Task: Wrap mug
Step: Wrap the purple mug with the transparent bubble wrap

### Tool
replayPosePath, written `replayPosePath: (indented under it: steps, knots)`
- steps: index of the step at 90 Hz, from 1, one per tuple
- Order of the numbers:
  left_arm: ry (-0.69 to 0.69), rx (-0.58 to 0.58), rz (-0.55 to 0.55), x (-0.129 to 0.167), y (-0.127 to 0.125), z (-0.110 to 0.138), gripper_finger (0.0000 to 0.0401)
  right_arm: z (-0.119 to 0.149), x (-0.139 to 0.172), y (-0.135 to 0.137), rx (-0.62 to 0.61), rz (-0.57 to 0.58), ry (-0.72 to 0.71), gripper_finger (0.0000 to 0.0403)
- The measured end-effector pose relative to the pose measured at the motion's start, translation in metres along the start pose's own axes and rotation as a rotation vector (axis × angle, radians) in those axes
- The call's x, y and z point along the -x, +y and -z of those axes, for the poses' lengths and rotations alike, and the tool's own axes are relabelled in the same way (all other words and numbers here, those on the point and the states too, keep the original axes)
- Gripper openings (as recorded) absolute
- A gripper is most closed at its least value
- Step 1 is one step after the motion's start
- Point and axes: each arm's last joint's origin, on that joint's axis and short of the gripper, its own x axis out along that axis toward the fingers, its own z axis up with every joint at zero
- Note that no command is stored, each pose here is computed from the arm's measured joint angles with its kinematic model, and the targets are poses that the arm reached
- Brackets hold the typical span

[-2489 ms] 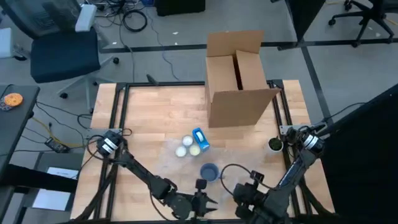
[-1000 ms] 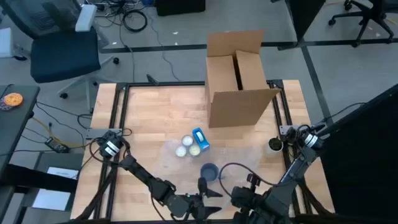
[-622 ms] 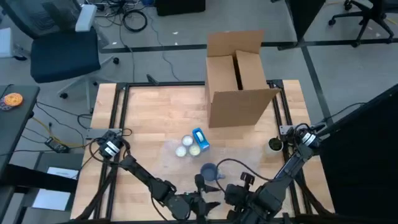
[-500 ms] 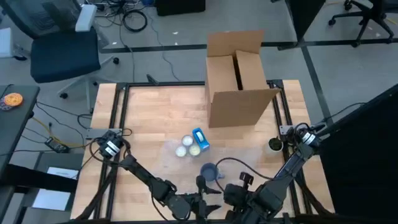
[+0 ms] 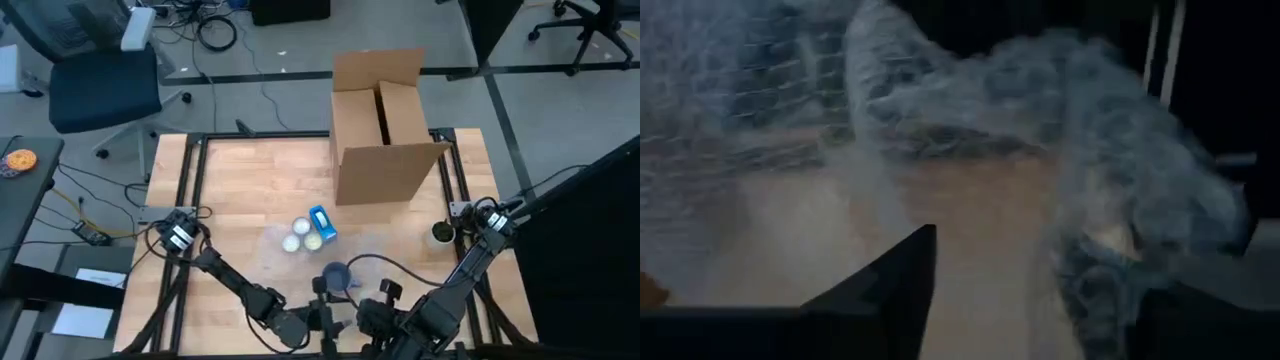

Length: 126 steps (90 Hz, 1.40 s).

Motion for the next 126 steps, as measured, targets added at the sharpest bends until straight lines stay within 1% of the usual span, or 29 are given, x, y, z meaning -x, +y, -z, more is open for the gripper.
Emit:
replayPosePath:
  steps: [16,21,28,34,53,57,64,78,104,116,126]
  knots:
    - [0.002,-0.001,0.013,0.003,-0.003,0.001,0.0030,0.000,0.001,0.000,0.012,-0.004,-0.001,0.0034]
    - [0.002,-0.001,0.018,0.004,-0.004,0.000,0.0010,0.000,0.006,-0.001,0.024,-0.005,-0.004,0.0045]
    - [0.000,0.000,0.022,0.007,-0.006,-0.001,0.0009,-0.002,0.016,-0.002,0.041,0.007,-0.014,0.0059]
    - [-0.006,0.005,0.021,0.010,-0.006,-0.005,0.0009,-0.002,0.027,-0.006,0.064,0.044,-0.010,0.0068]
    - [0.041,-0.051,0.021,0.022,-0.007,-0.013,0.0001,0.008,0.040,-0.027,0.084,0.245,0.060,0.0074]
    - [0.040,-0.052,0.013,0.022,-0.007,-0.014,0.0001,0.008,0.036,-0.030,0.085,0.262,0.060,0.0074]
    - [0.037,-0.046,0.015,0.023,-0.007,-0.014,0.0001,0.005,0.030,-0.034,0.129,0.287,0.058,0.0074]
    - [0.039,-0.046,0.015,0.023,-0.007,-0.014,0.0000,-0.002,0.017,-0.043,0.244,0.332,0.088,0.0073]
    - [0.037,-0.055,0.054,0.034,-0.017,-0.013,0.0000,-0.002,-0.006,-0.056,0.380,0.416,0.143,0.0073]
    - [0.037,-0.059,0.058,0.035,-0.019,-0.013,0.0000,-0.015,-0.017,-0.064,0.360,0.456,0.104,0.0073]
    - [0.039,-0.058,0.084,0.035,-0.019,-0.013,0.0000,-0.031,-0.029,-0.064,0.350,0.397,0.062,0.0073]
